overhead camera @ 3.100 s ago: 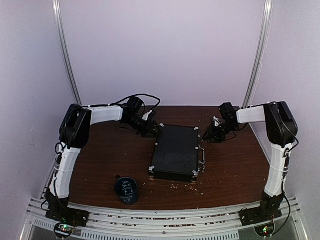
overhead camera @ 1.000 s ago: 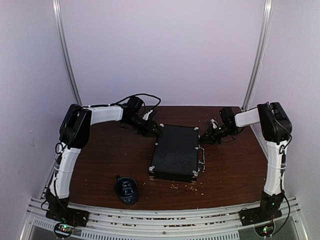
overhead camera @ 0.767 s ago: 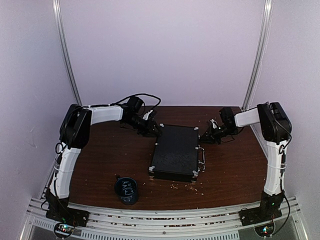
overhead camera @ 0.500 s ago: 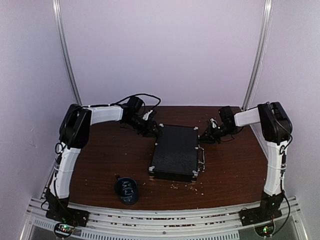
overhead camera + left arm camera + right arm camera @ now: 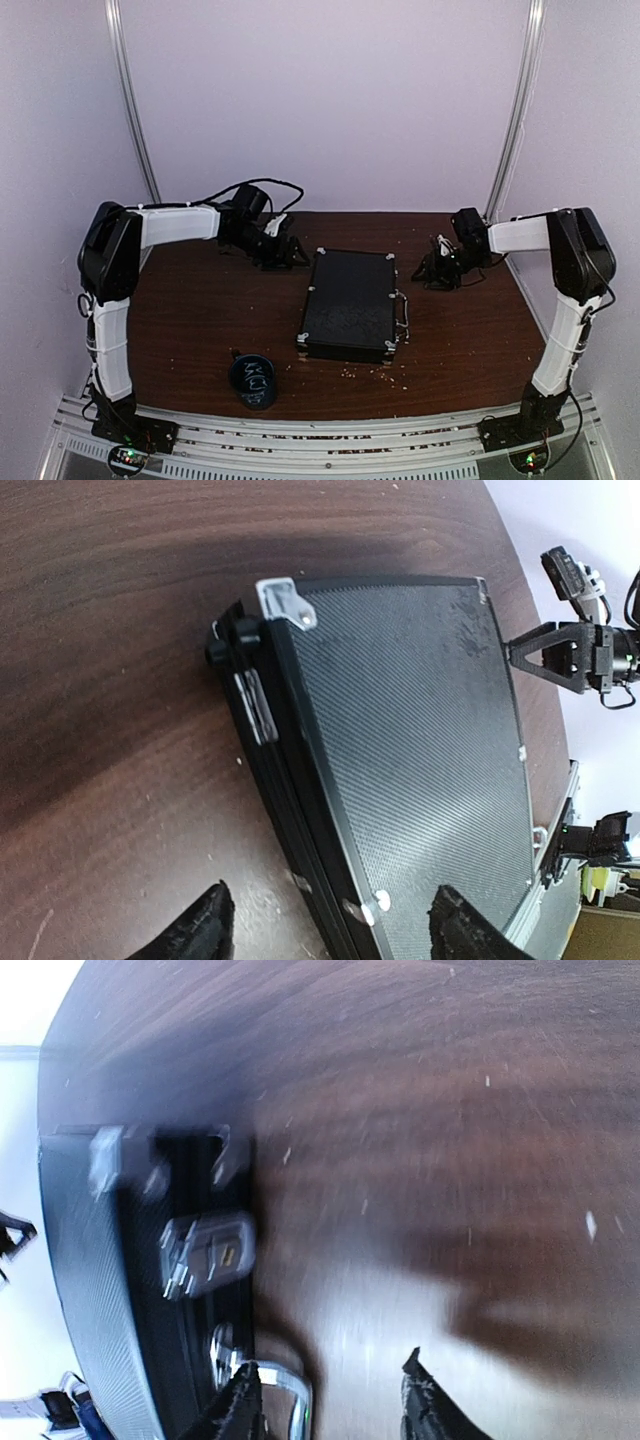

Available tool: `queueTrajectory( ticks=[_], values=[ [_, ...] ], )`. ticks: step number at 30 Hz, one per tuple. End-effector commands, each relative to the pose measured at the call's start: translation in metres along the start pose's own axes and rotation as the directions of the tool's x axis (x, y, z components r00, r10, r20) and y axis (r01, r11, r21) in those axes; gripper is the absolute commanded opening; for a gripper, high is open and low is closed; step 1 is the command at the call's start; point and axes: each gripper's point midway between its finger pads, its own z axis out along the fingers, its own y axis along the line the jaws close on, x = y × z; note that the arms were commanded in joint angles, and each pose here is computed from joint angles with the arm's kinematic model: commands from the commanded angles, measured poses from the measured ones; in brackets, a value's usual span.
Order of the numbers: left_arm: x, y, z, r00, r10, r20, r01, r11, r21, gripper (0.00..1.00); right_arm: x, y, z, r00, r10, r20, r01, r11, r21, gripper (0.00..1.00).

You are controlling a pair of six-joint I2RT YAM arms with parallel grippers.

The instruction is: Pack up texas hold em set

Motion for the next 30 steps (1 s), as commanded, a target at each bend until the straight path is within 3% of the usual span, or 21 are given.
queueTrajectory(
  ticks=[1, 6, 14, 21, 30],
  values=[
    [0.012, -0.019, -0.008, 1.0, 0.011, 0.009, -0.011, 1.0, 0.018, 0.69, 0.022, 0.009, -0.031, 1.0, -0.03, 0.0, 0.03, 0.999, 0.014, 0.52],
    [0.045, -0.035, 0.0, 0.999, -0.004, -0.044, 0.004, 1.0, 0.006, 0.7, 0.077, 0.016, -0.048, 0.995, -0.045, -0.09, 0.044, 0.999, -0.007, 0.59],
    [0.078, -0.046, 0.003, 0.997, -0.027, -0.075, 0.026, 1.0, -0.014, 0.7, 0.153, 0.033, -0.048, 0.97, -0.083, -0.227, 0.069, 0.995, -0.07, 0.61],
    [0.096, -0.061, 0.006, 0.992, 0.011, -0.125, -0.009, 1.0, 0.009, 0.66, 0.163, 0.057, -0.046, 0.976, -0.087, -0.2, 0.069, 0.993, -0.097, 0.62],
    [0.124, -0.049, -0.005, 0.989, 0.037, -0.146, -0.044, 0.998, -0.044, 0.64, 0.172, 0.038, -0.031, 0.983, -0.045, -0.177, 0.044, 0.999, -0.012, 0.55]
  ],
)
